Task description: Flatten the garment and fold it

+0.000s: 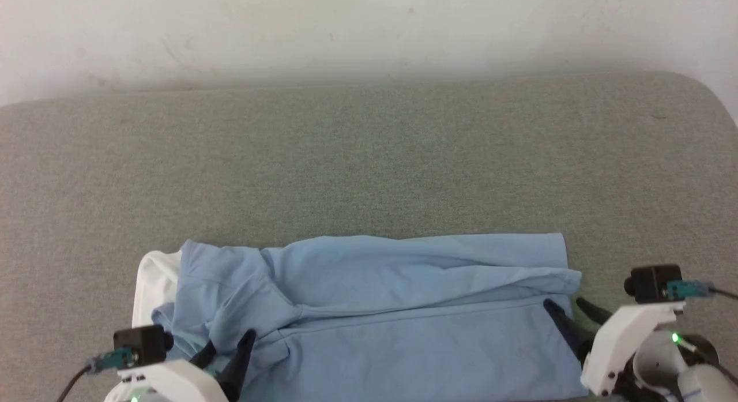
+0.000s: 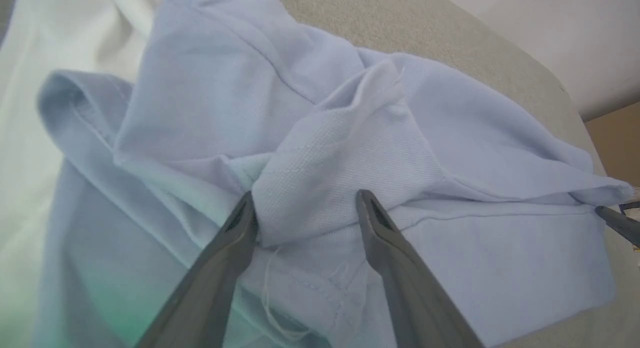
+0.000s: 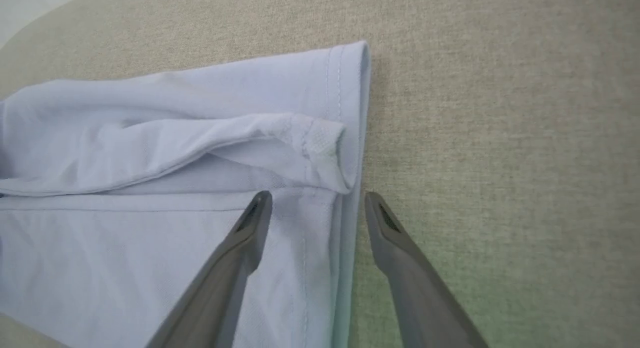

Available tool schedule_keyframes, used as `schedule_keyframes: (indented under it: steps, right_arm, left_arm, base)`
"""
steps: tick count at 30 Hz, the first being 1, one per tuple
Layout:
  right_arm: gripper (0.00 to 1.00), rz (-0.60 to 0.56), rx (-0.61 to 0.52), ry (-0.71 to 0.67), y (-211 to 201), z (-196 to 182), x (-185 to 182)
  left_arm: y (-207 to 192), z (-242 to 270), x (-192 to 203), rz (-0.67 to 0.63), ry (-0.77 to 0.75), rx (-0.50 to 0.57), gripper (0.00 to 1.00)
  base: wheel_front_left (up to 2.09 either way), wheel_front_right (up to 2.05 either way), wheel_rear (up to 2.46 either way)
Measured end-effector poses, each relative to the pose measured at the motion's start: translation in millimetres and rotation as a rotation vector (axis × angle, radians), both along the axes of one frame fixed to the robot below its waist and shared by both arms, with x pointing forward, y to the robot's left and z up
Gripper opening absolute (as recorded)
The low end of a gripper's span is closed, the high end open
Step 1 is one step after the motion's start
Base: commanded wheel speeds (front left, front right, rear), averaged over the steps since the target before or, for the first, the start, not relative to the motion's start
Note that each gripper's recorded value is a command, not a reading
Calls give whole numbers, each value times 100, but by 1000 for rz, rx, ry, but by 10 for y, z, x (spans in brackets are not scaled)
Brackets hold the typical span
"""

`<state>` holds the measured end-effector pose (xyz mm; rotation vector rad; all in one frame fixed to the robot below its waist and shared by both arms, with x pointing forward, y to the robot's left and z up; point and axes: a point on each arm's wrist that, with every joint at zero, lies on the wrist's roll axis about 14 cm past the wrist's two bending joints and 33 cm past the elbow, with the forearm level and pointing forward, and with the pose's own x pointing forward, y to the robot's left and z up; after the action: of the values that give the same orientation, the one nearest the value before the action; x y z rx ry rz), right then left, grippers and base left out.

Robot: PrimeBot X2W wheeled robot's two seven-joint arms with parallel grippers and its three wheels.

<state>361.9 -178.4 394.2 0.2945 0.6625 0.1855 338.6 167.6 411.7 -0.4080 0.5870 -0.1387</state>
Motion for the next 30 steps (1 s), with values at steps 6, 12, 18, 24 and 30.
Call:
schedule_keyframes:
  steps: [6,12,18,24,30]
  right_arm:
    - [100,-25,5,-31,-29,87,-286]
    - [100,-104,-14,-121,-266,407,-380]
    - [100,-147,-32,-134,-456,580,-199]
    - [100,-136,-15,-67,-458,523,101]
    - [100,-59,7,75,-212,264,273]
  left_arm:
    - [98,-30,-188,55,-2,17,100]
    - [302,354,-81,153,-215,98,100]
    - [396,821,82,189,-461,187,100]
    - [391,1086,136,204,-596,245,100]
    - [378,1096,75,227,-614,253,100]
  base:
    - [0,0,0]
    - [0,0,0]
    - [0,0,0]
    - [0,0,0]
    - [0,0,0]
